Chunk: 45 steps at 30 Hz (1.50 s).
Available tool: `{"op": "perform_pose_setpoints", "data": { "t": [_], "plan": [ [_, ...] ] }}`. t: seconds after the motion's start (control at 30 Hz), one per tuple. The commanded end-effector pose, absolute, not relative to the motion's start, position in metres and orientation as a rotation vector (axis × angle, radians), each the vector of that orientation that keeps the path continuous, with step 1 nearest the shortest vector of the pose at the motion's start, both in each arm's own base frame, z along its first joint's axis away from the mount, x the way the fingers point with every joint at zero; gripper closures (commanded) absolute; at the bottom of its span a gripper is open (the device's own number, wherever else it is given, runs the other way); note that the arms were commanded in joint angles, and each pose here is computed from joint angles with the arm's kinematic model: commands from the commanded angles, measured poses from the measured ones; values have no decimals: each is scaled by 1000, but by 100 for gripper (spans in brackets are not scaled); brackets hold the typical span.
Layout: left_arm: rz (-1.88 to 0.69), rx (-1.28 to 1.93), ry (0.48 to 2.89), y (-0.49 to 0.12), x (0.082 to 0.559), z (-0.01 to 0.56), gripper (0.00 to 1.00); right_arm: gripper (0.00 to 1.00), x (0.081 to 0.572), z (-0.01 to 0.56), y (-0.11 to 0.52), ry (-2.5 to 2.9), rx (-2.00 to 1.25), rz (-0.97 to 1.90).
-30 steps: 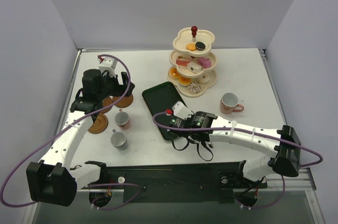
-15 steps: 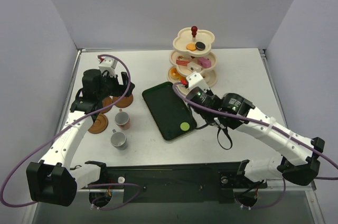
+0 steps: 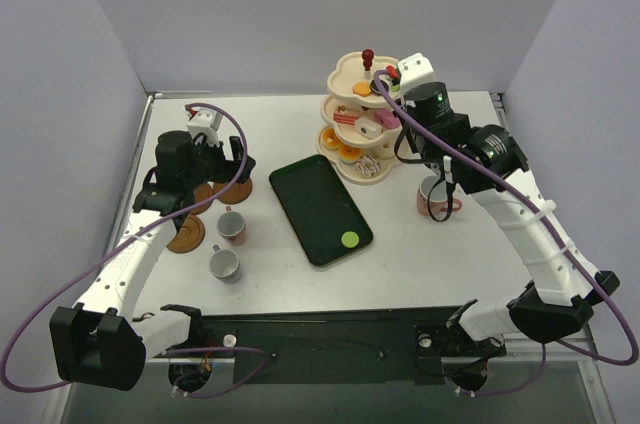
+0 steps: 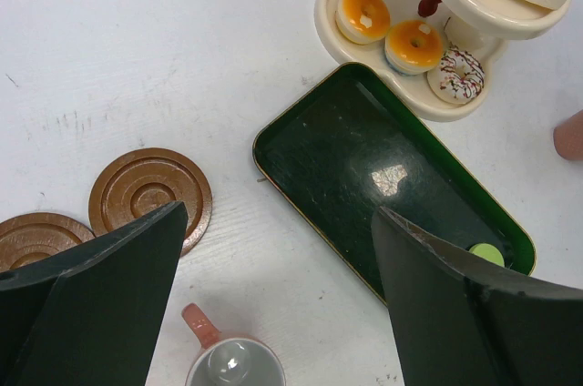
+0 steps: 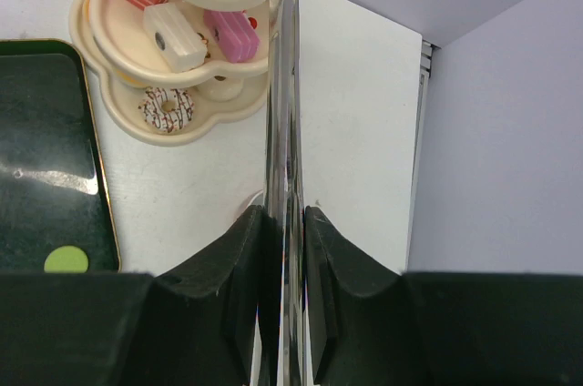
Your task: Serve the afternoon tea
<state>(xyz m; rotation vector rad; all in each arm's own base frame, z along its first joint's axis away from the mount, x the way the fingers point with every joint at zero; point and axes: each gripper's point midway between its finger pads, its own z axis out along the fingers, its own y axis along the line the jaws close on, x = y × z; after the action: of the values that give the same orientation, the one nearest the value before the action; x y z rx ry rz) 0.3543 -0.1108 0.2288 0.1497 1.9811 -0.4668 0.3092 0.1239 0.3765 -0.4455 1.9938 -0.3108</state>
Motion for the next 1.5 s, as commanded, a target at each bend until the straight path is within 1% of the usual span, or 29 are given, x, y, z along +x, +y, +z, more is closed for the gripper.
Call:
{"op": "perform_pose_setpoints", "data": {
  "t": [0.0,0.17,0.4,0.67,0.8,0.87,0.93,1.07,1.47],
  "plan": [
    [-487,155,1917,-113,359,249,6,94,345,386,127,1975,-456,-263],
    [-489,151,1920,-112,360,248,6,94,367,386,128,1985,-443,-200],
    [-488,144,1922,-110,361,248,6,94,394,371,130,2031,-438,-121],
    [-488,139,1919,-109,362,249,6,92,417,362,124,2062,-406,-98],
    [-489,138,1920,-108,362,248,6,85,425,357,120,2076,-396,-99],
    [-488,136,1919,-107,362,249,6,80,427,356,118,2080,-391,-106],
    [-487,135,1917,-107,362,249,6,73,428,356,117,2080,-385,-113],
    [-490,134,1919,-106,362,249,6,68,427,363,114,2065,-379,-128],
    [-495,134,1916,-107,362,250,6,63,413,386,108,2016,-361,-124]
  ]
}}
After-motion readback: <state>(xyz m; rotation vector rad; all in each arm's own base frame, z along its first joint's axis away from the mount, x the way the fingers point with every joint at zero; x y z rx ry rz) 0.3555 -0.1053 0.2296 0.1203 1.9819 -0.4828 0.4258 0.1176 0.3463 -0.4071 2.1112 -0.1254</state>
